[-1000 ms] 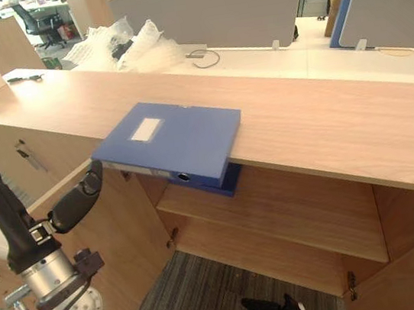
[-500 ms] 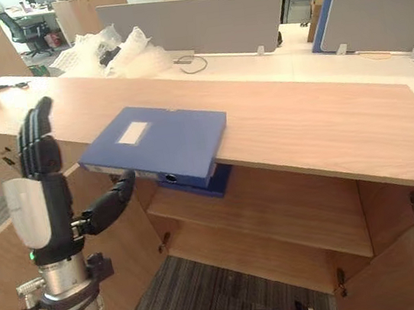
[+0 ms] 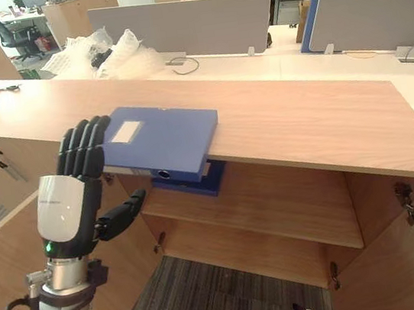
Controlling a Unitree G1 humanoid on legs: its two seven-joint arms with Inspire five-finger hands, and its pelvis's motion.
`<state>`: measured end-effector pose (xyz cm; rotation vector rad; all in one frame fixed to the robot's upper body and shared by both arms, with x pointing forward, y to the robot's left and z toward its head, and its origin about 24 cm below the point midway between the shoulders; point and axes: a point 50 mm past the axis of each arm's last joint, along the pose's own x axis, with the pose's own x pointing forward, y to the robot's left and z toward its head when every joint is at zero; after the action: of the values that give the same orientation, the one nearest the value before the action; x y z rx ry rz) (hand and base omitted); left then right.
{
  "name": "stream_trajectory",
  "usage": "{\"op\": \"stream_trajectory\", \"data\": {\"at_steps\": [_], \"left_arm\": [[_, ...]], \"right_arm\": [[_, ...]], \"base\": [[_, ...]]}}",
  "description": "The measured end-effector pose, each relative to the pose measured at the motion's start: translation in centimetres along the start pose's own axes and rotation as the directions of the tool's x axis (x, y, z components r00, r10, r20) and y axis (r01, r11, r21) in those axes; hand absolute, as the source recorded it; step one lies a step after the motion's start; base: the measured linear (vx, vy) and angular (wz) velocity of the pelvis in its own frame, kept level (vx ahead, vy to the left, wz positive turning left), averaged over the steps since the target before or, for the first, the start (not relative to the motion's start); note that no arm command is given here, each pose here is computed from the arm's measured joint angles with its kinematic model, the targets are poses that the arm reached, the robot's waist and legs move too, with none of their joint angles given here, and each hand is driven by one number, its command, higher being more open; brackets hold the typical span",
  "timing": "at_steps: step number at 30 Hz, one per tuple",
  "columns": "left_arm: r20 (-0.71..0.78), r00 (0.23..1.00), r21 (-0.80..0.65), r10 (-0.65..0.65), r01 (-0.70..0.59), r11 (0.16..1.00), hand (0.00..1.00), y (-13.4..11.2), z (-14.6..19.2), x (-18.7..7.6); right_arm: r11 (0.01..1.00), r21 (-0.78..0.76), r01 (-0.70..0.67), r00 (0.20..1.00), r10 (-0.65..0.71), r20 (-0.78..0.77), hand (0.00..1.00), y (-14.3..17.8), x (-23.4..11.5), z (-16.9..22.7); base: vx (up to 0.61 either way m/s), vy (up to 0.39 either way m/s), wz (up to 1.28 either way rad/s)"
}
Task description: Walk over to the cabinet, pick up the folder, carry it to the office cabinet, place the folder inside the office cabinet, then close the office cabinet door
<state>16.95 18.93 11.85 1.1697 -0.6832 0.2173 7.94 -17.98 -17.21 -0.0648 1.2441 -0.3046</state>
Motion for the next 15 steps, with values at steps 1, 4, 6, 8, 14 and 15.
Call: {"op": "stream_trajectory", "data": {"at_steps": [1,4,6,8,14,15], "left_arm": [[0.006,1.0,0.013,-0.012,0.012,1.0,1.0,-0.1,-0.1,0.0],[0.018,0.999,0.044,-0.035,0.034,0.998,1.0,-0.4,-0.8,0.4],[0.021,0.999,0.071,-0.044,0.043,0.997,1.0,-0.4,-1.3,0.5],[0.04,0.998,0.101,-0.051,0.047,0.994,1.0,-0.5,-1.6,1.0],[0.071,0.997,0.132,-0.04,0.031,0.991,1.0,-0.5,-1.8,1.8],[0.076,0.996,0.142,-0.046,0.035,0.989,1.0,-0.5,-2.0,2.0]], "right_arm": [[1.0,-0.002,0.001,1.0,-0.001,0.001,1.0,-0.1,0.0,0.0],[1.0,-0.007,0.008,1.0,-0.008,0.003,1.0,-0.5,0.1,0.1],[1.0,-0.026,0.009,1.0,-0.009,0.007,1.0,-0.5,0.1,0.1],[0.999,-0.035,0.007,1.0,-0.007,0.009,1.0,-0.5,0.1,0.1],[0.999,-0.036,-0.001,1.0,0.001,0.008,1.0,-0.5,0.1,0.1],[0.999,-0.036,-0.001,1.0,0.002,0.008,1.0,-0.6,0.1,0.1]], "base": [[0.0,0.003,-0.11],[0.0,0.005,-0.09],[0.0,0.001,-0.06],[0.0,0.004,-0.1],[-0.02,0.008,-0.12],[-0.03,0.007,-0.09]]}}
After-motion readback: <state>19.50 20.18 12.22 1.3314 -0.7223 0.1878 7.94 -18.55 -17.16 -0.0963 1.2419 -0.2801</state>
